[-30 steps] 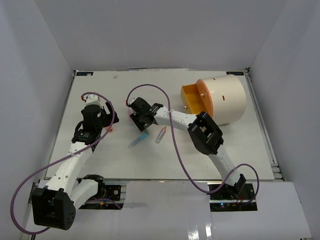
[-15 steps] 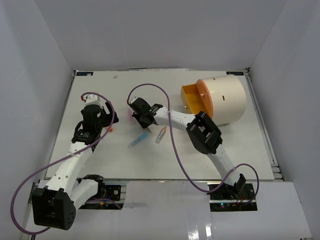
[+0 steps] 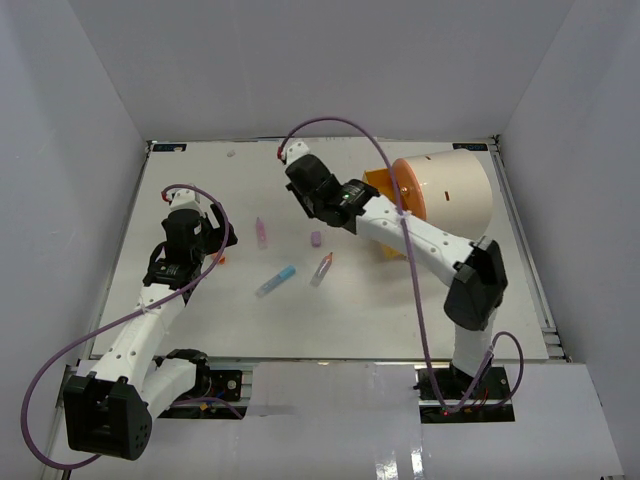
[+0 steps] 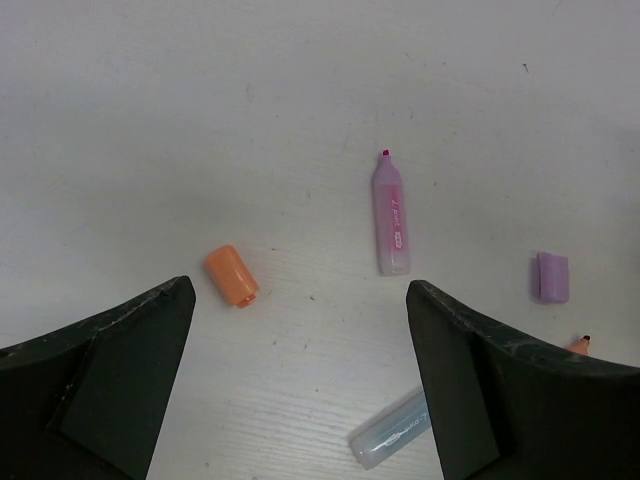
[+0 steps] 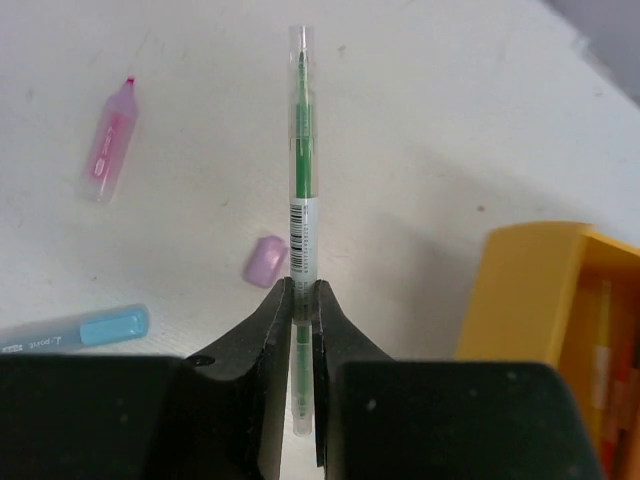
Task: Sort the stationery into containers
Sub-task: Place the pen in the drawer, then close the drawer in the storage box.
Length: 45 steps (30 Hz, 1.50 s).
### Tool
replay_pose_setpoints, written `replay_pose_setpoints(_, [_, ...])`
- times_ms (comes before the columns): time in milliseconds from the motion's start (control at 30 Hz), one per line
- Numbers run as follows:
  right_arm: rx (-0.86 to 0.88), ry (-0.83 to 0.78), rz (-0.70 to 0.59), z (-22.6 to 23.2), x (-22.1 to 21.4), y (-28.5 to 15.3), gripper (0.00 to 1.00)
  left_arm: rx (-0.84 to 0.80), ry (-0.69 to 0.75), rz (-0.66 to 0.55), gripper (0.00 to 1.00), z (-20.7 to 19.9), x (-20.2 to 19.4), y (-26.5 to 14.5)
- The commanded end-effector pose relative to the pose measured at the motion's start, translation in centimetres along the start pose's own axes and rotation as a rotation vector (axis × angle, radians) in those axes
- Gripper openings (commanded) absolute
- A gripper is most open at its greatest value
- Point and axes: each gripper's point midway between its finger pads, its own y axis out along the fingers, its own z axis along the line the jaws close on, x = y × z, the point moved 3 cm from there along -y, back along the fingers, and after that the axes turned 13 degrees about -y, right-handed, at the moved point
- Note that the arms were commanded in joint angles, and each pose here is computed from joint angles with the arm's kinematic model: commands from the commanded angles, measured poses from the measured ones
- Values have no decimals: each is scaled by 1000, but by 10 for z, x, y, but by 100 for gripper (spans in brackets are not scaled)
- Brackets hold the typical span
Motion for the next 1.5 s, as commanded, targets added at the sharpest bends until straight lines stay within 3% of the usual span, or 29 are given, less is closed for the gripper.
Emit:
replay_pose_setpoints(0, [-167, 9, 33, -58, -18, -39, 13, -21, -5, -16, 98, -3, 6, -2])
replay_pose_setpoints(233, [-241, 91, 134, -108, -80, -53, 14, -22, -2, -8, 98, -3, 4, -2])
replay_pose_setpoints(533, [-259, 129, 174, -128, -108, -59, 20, -21, -2, 4, 98, -3, 1, 0])
replay_pose_setpoints(600, [-257, 134, 159, -129, -104, -63, 34, -30, 0, 10, 98, -4, 0, 1])
replay_pose_setpoints(700, [-235, 150, 102, -132, -90, -74, 44, -59, 2, 15, 98, -9, 0, 0])
replay_pose_setpoints(733, [-208, 166, 36, -136, -73, -86, 52, -93, 8, 27, 98, -13, -2, 0])
replay_pose_setpoints(767, [-211, 166, 26, -137, -72, -90, 52, -92, 8, 30, 98, -13, -3, 0])
replay_pose_setpoints(933, [-232, 210, -121, -162, -39, -132, 69, -346, 35, 125, 98, -52, -15, -7])
replay_pose_setpoints(1000, [-257, 252, -160, -182, -39, -148, 71, -435, 46, 153, 98, -68, -16, -11])
replay_pose_setpoints(1200, [-347, 412, -164, -248, -79, -166, 96, -623, 173, 195, 98, -130, -27, -19])
replay_pose_setpoints(1300, [-304, 525, -206, -273, -97, -170, 99, -731, 250, 208, 98, -176, -42, -26])
replay_pose_setpoints(1467, [-246, 688, -243, -306, -136, -169, 92, -857, 332, 195, 98, -235, -61, -24])
